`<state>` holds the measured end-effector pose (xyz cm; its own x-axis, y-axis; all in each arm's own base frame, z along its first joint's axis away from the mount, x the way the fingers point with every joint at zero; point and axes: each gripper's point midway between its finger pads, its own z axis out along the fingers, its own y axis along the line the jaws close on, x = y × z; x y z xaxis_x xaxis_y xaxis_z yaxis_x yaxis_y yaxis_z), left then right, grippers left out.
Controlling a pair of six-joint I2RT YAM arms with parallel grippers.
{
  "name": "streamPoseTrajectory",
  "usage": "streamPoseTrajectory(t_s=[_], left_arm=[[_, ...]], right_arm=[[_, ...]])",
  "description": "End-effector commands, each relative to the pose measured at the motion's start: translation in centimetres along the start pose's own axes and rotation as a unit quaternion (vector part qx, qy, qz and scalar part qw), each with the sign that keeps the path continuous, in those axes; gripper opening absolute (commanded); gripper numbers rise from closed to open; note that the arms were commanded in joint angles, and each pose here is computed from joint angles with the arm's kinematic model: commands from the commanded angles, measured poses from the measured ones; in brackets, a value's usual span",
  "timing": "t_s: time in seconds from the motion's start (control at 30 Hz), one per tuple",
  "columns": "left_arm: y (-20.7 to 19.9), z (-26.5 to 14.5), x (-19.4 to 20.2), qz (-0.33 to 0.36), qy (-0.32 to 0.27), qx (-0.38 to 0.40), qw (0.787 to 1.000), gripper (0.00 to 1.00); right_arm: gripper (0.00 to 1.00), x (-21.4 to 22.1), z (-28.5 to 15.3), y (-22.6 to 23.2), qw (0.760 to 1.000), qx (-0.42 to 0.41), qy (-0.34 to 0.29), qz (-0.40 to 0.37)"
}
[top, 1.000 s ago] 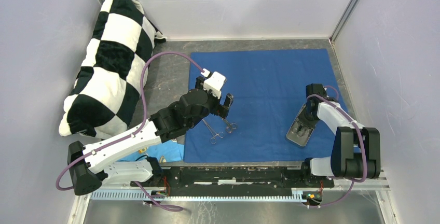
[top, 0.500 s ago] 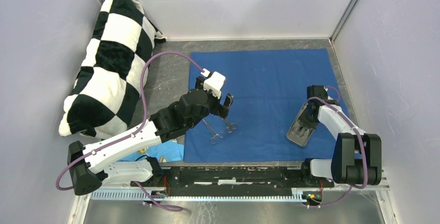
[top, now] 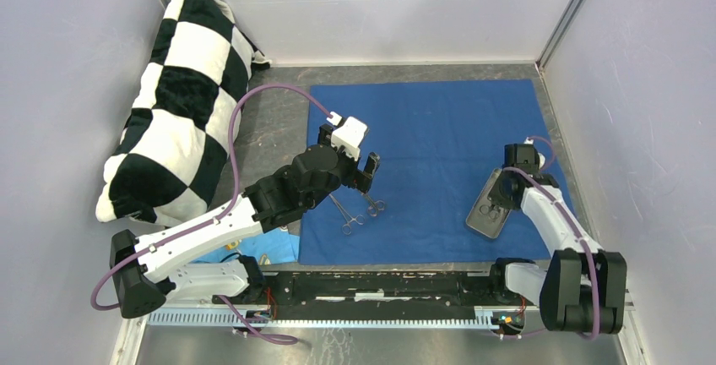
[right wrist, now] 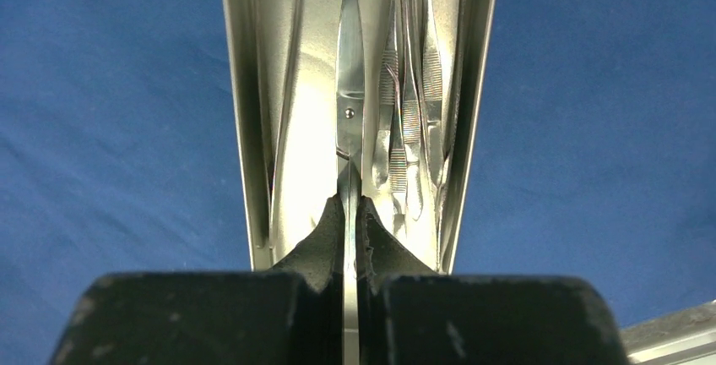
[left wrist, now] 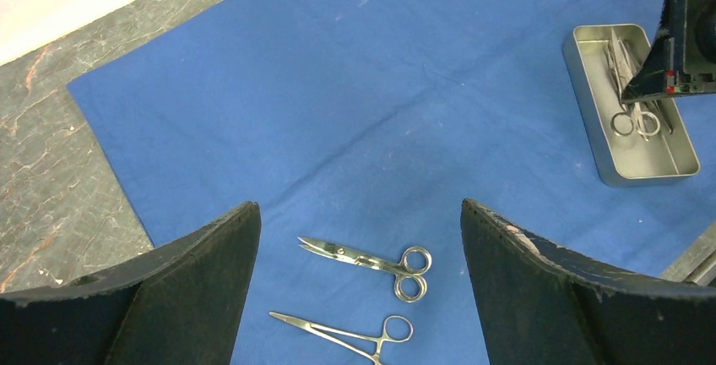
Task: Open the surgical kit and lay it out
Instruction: Pick up the medical item from the container, then place the medical item in the surgical kit.
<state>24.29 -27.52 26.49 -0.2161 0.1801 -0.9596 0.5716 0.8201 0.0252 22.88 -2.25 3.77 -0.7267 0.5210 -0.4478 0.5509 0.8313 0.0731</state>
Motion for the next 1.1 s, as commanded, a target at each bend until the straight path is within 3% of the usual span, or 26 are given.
streamPoseTrajectory(t_s=[0.0, 0.2, 0.33, 0.53, 0.73, 0.97, 1.07], left_arm=[[0.0, -0.4, -1.4, -0.018, -0.022, -0.001, 1.0, 0.94], [0.0, -0.5, -1.6, -0.02, -0.025, 0.0, 0.999, 0.94], [0.2, -0.7, -1.8, -0.023, -0.029, -0.002, 0.999, 0.94], [1.5, -1.5, -2.6, -0.032, -0.051, -0.029, 0.998, 0.94], [3.9, -3.3, -4.0, -0.051, -0.094, -0.076, 0.991, 0.94], [6.1, -5.1, -4.7, -0.068, -0.132, -0.117, 0.982, 0.93], [6.3, -5.3, -4.8, -0.069, -0.136, -0.121, 0.981, 0.93]], right_arm=[[0.0, -2.6, -1.4, 0.6, 0.996, -0.035, -0.073, -0.049], [0.0, -6.5, -5.2, 2.7, 0.973, -0.103, -0.172, -0.115], [0.0, -7.7, -7.2, 4.8, 0.954, -0.146, -0.195, -0.174], [0.0, -5.5, -9.0, 12.0, 0.908, -0.234, -0.18, -0.299], [0.0, 0.3, -9.6, 20.4, 0.84, -0.338, -0.132, -0.404], [0.0, 6.1, -8.4, 26.3, 0.78, -0.369, -0.08, -0.499], [0.0, 7.8, -7.3, 27.8, 0.772, -0.367, -0.057, -0.515]])
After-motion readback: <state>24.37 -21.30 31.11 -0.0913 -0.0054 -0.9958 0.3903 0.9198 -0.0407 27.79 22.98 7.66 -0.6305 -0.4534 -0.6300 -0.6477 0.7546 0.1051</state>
